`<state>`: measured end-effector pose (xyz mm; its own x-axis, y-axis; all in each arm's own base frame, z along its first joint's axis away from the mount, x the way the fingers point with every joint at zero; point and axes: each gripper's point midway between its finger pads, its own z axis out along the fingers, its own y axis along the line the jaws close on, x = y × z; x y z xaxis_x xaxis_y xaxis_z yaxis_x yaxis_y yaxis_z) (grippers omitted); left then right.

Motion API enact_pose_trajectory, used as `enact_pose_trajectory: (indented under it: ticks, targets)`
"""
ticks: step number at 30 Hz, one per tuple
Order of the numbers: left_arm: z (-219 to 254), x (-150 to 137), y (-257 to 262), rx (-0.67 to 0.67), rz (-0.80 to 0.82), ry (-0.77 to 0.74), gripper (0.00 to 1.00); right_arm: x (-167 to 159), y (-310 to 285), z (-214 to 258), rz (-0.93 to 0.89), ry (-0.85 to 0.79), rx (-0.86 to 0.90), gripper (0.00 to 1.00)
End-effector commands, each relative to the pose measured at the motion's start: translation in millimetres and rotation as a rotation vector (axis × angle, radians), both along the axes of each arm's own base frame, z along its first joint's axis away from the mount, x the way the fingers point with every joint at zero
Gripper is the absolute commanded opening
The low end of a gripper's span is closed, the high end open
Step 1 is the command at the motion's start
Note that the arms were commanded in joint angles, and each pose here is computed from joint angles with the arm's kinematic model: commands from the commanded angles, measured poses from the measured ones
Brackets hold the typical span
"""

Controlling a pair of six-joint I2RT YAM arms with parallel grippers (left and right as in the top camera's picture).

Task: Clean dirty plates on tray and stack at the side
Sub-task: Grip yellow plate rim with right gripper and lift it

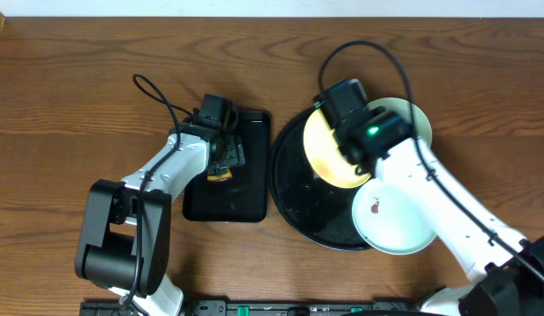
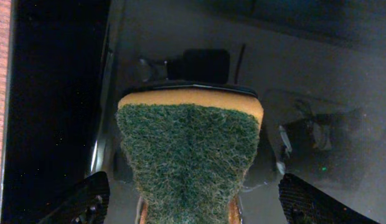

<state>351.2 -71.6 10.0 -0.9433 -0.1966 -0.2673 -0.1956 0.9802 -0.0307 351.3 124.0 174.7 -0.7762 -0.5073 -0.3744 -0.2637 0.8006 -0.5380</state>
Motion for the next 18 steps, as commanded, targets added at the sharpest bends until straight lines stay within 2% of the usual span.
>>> enact_pose_trajectory:
  ticks: [1, 9, 18]
  targets:
    - [-3, -2, 4, 0.013, 0.002, 0.012, 0.88, 2, 0, 38, -0.029, -0.179, -0.138, 0.01]
    - [-3, -2, 4, 0.013, 0.002, 0.012, 0.88, -19, 32, 60, 0.004, -0.325, -0.202, 0.01]
    - [-3, -2, 4, 0.013, 0.002, 0.012, 0.88, -31, 37, 89, -0.055, -0.519, -0.242, 0.01]
